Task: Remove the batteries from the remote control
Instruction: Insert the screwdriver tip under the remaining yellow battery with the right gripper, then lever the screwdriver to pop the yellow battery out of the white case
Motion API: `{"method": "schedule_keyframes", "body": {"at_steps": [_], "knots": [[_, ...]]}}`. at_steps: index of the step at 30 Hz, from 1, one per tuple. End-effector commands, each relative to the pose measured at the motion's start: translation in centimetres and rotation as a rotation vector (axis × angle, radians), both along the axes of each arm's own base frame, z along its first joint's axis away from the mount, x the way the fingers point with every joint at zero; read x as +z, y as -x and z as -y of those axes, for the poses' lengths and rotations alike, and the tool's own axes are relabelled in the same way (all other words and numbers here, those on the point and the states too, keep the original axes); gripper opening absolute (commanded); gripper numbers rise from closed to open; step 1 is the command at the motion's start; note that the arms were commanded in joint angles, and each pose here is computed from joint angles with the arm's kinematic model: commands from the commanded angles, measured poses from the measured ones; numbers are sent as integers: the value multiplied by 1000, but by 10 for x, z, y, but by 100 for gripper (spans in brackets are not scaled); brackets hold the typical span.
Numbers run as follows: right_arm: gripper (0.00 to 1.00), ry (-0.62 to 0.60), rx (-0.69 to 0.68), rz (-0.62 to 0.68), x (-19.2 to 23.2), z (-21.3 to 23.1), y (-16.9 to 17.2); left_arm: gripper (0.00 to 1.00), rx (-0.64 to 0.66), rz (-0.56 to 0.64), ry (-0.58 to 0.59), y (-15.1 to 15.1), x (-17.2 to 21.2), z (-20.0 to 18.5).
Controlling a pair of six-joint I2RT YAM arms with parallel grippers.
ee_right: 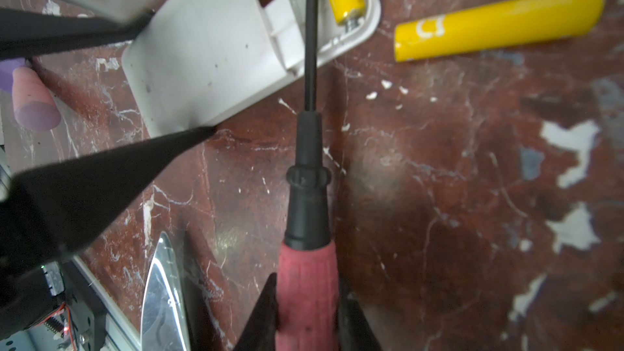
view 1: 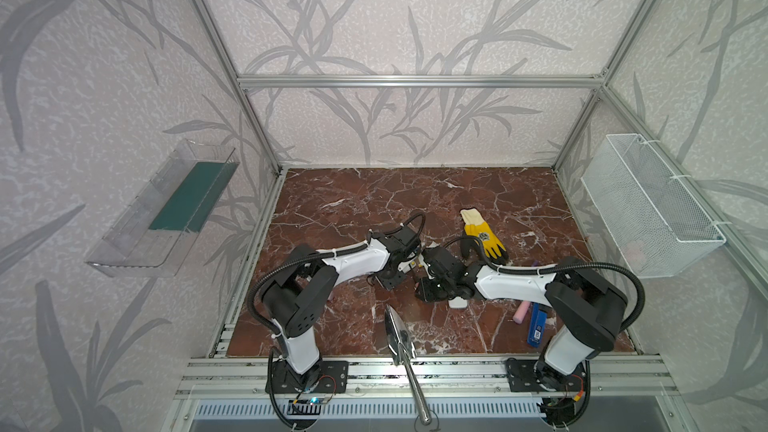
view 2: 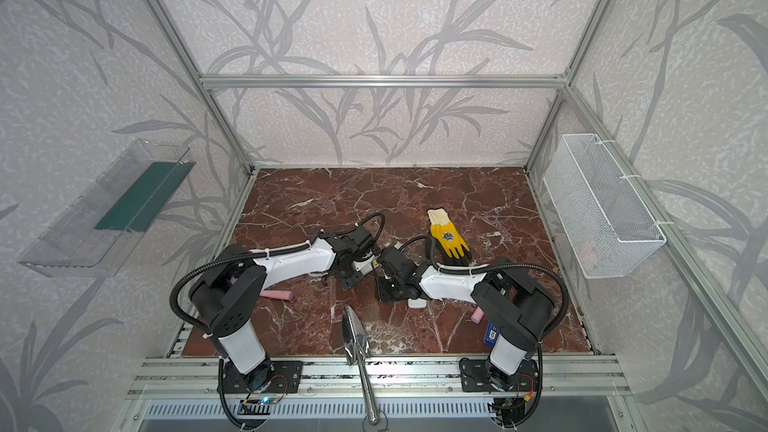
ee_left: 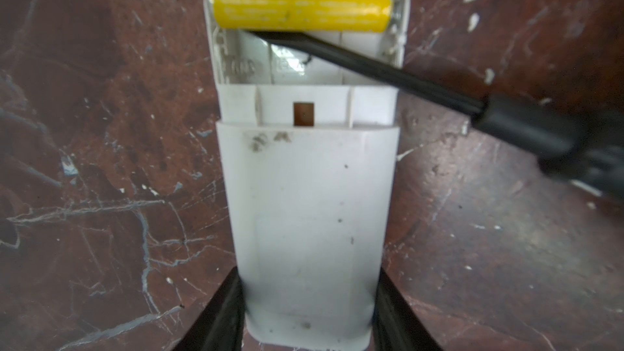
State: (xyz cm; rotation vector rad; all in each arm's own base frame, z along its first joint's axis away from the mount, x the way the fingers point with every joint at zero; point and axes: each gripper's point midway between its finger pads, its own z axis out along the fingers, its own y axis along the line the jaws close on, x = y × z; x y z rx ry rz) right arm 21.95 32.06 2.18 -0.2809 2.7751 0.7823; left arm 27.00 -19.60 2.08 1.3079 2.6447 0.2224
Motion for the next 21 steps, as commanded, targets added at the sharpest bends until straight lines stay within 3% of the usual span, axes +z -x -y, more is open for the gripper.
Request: {"method": "schedule_keyframes", "body": {"at_steps": [1, 21], "knots": [[0, 72, -53, -36, -25, 19, 3, 24, -19, -50, -16, 12, -3, 0], [0, 14, -104, 26, -34, 34, 10, 25, 8, -67, -20, 8, -2, -4]]}}
